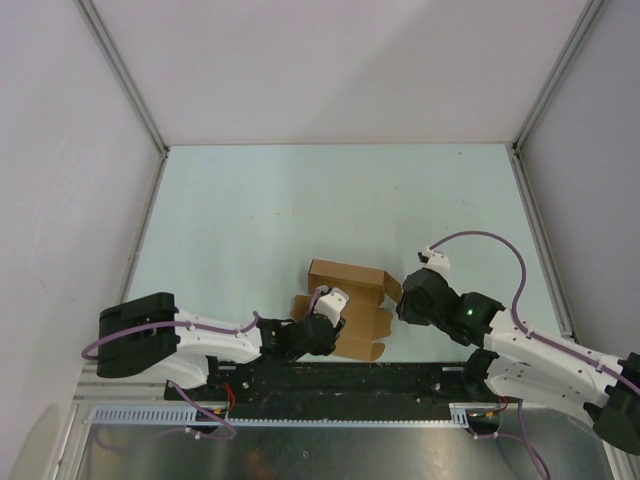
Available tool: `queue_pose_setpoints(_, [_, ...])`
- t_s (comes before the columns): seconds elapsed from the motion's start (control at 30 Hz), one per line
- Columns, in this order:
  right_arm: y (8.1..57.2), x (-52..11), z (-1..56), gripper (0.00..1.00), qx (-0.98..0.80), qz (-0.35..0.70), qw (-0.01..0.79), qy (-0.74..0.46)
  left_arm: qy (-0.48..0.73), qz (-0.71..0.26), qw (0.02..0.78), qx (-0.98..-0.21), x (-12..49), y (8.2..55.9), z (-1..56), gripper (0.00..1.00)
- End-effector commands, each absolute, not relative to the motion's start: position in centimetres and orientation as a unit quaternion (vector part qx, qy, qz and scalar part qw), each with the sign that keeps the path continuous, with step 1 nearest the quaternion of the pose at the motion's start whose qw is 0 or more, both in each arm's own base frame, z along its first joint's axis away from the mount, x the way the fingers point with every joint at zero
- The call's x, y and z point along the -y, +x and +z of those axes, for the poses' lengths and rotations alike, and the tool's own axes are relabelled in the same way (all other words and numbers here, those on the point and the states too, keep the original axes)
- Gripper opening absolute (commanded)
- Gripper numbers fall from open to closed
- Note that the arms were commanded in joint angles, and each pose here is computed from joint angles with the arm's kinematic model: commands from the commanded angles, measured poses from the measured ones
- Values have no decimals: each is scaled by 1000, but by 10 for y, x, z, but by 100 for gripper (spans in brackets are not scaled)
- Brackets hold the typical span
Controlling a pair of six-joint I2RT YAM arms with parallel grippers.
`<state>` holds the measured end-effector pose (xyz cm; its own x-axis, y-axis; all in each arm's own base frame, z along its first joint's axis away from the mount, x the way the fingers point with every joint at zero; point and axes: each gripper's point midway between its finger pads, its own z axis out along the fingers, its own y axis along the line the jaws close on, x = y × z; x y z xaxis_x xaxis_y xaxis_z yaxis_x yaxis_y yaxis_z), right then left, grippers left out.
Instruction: Fold the paper box
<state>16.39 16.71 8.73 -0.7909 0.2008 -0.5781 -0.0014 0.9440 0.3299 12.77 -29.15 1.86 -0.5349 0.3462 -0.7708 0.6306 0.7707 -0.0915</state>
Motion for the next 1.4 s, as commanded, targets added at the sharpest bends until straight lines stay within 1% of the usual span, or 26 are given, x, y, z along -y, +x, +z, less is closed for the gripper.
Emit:
queue_pose_setpoints(0.0, [176,-174,103,29,-923,172,339,62,284,-198,391,-853,298,126,26,48])
queue_pose_setpoints(0.07, [176,-173,102,27,-923,170,339,64,283,-199,395,-851,298,127,29,47])
queue_pose_setpoints(0.3, [179,-171,98,20,-925,161,338,65,285,-219,433,-827,303,134,67,47])
queue_pose_setpoints(0.4, [179,-173,99,17,-924,164,338,64,287,-245,451,-809,311,134,89,48])
queue_pose_setpoints(0.53, [179,-173,101,16,-923,168,340,67,302,-281,470,-780,330,134,114,48])
queue_pose_setpoints(0.63, [179,-174,103,15,-921,173,341,69,310,-292,473,-771,345,134,116,42])
queue_pose_setpoints(0.67, [179,-174,103,14,-921,175,341,68,324,-290,461,-773,350,131,105,37])
queue_pose_setpoints(0.73, [179,-175,105,13,-921,179,341,68,327,-301,460,-768,362,131,108,24])
queue_pose_setpoints(0.77, [179,-176,105,13,-920,180,341,69,333,-311,454,-766,367,127,107,11])
queue_pose_setpoints(0.87, [179,-177,105,13,-920,183,340,69,336,-335,451,-756,380,124,107,0])
queue_pose_setpoints(1.07, [179,-178,108,12,-918,189,342,68,360,-349,450,-739,408,123,107,0])
queue_pose_setpoints(1.37, [178,-177,109,12,-917,192,341,74,395,-358,417,-736,429,113,79,0])
